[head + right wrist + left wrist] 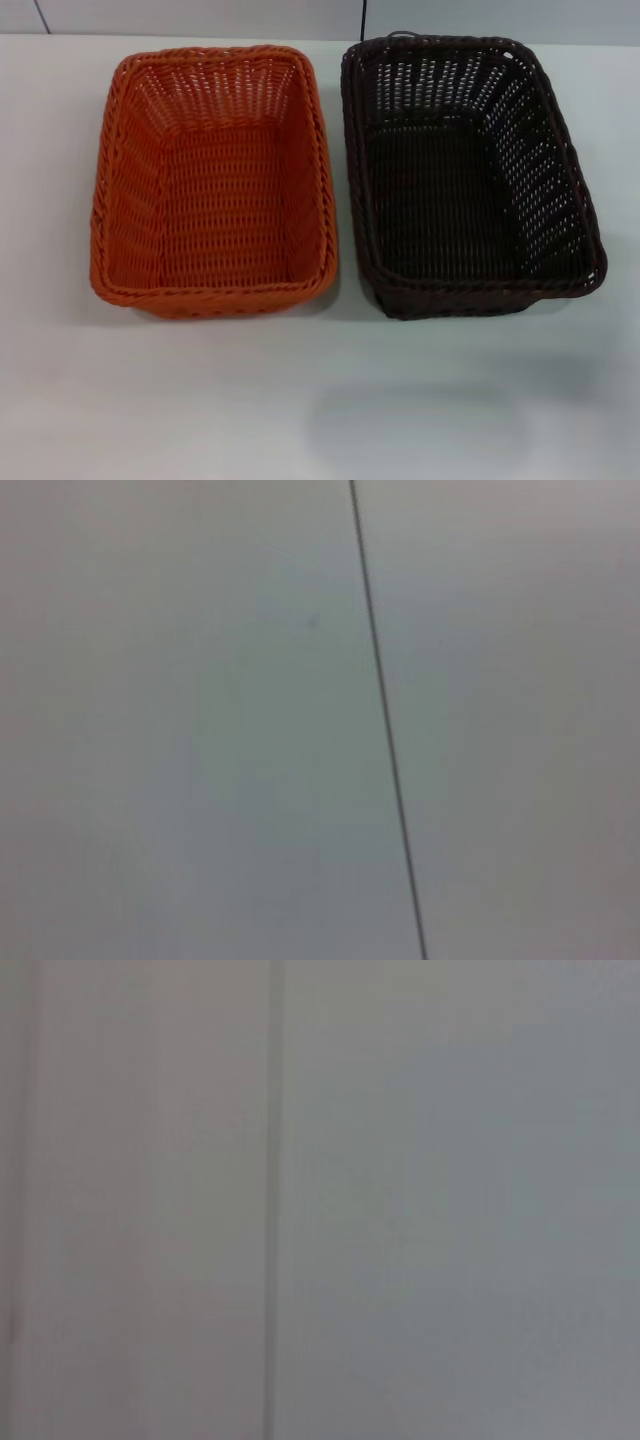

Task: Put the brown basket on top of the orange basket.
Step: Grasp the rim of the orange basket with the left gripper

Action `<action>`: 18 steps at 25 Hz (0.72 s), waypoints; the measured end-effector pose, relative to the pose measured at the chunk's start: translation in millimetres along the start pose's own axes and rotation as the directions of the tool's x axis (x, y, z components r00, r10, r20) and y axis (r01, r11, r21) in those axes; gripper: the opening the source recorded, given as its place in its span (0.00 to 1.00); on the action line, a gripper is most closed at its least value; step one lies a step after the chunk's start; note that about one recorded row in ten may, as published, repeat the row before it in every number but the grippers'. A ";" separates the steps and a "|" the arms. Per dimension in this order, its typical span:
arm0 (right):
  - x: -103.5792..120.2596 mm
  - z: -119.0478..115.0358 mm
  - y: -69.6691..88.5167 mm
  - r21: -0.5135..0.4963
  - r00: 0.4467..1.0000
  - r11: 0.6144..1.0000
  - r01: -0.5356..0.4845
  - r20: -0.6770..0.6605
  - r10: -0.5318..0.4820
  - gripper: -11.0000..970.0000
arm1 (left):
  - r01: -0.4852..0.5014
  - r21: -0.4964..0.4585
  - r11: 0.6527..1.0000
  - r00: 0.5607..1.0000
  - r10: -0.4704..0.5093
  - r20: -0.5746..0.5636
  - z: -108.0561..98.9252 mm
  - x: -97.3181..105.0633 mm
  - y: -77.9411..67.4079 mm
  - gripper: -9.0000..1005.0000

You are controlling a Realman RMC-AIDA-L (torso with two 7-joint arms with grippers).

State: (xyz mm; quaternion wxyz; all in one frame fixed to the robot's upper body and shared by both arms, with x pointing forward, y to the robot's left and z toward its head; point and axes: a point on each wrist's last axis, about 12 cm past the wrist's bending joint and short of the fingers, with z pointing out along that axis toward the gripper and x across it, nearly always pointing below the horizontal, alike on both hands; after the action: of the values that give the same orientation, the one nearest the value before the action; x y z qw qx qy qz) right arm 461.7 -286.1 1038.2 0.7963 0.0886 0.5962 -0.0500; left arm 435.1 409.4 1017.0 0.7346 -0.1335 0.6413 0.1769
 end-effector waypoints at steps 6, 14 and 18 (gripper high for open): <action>-1.1 -2.1 2.2 -0.002 1.000 1.000 -0.009 0.006 0.009 0.86 | -0.020 0.057 0.998 0.998 0.017 0.055 27.2 -15.3 -17.2 0.79; -2.8 -4.5 1.1 0.003 1.000 1.000 -0.010 0.018 0.010 0.86 | -0.093 0.254 0.963 0.991 0.115 -0.072 71.0 -48.0 -45.2 0.78; -2.7 -4.6 1.1 0.004 1.000 1.000 -0.010 0.018 0.009 0.86 | -0.093 0.347 0.933 0.979 0.150 -0.141 87.2 -98.5 -65.3 0.78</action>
State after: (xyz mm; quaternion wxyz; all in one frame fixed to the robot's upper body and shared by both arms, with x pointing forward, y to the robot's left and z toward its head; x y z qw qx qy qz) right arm 456.8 -284.2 1039.6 0.8017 0.0926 0.5885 -0.0482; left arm 529.9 378.6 1124.8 0.6784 0.0205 0.7279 0.0977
